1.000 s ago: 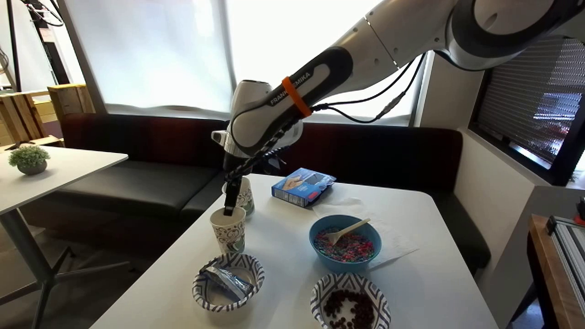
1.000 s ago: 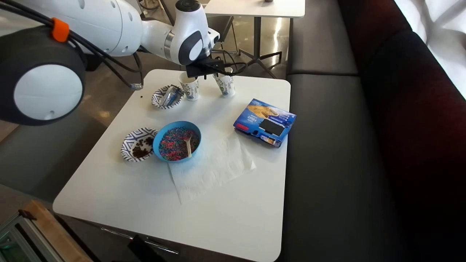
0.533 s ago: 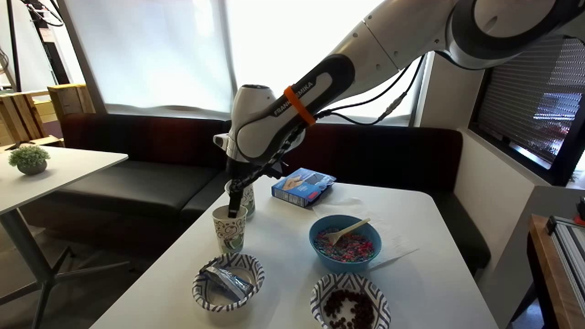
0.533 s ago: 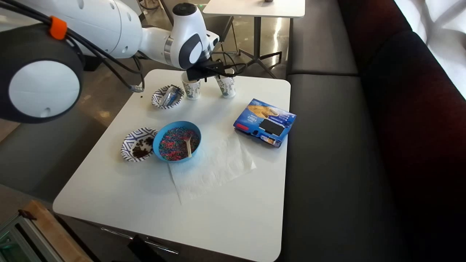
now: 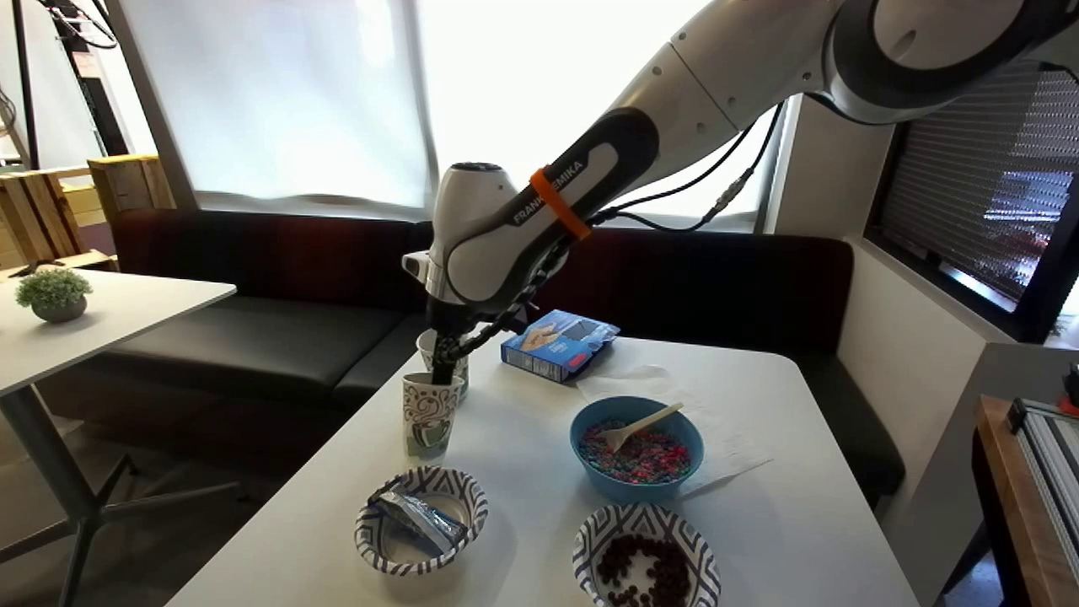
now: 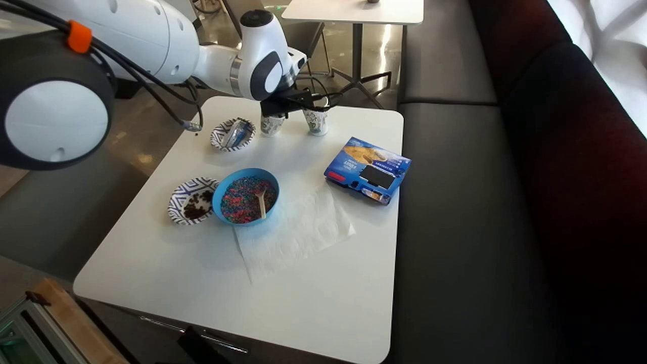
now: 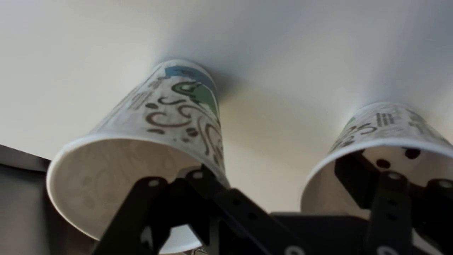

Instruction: Move the blue bowl and the paper cups to the front

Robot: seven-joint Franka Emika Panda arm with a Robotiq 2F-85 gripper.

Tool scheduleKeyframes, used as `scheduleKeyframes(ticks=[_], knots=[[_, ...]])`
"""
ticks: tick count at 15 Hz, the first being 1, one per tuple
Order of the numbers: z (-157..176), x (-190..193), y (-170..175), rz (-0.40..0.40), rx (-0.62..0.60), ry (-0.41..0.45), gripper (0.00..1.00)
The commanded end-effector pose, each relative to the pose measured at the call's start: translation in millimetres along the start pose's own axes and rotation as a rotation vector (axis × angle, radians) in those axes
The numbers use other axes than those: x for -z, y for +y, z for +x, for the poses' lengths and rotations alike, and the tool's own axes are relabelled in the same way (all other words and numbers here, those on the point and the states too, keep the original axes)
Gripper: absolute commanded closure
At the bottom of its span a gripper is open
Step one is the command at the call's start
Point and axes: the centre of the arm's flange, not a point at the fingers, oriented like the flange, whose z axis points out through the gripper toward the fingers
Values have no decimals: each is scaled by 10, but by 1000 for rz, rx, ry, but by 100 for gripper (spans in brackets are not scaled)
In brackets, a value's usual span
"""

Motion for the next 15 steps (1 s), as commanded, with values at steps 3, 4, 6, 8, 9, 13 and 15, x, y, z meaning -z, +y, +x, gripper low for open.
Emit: scheduleKeyframes(ticks=[3,4,6,8,9,13,15], knots=[[-110,86,-134,-22,-13,-10,26],[-108,91,-136,-24,-13,-10,27],[-105,104,-140,-25,-15,-9,32],[-101,117,-149,-26,-18,-7,38],[-99,118,-154,-27,-18,-4,38],[-83,102,-203,-26,-13,10,36],[-75,92,-246,-19,-11,17,35]])
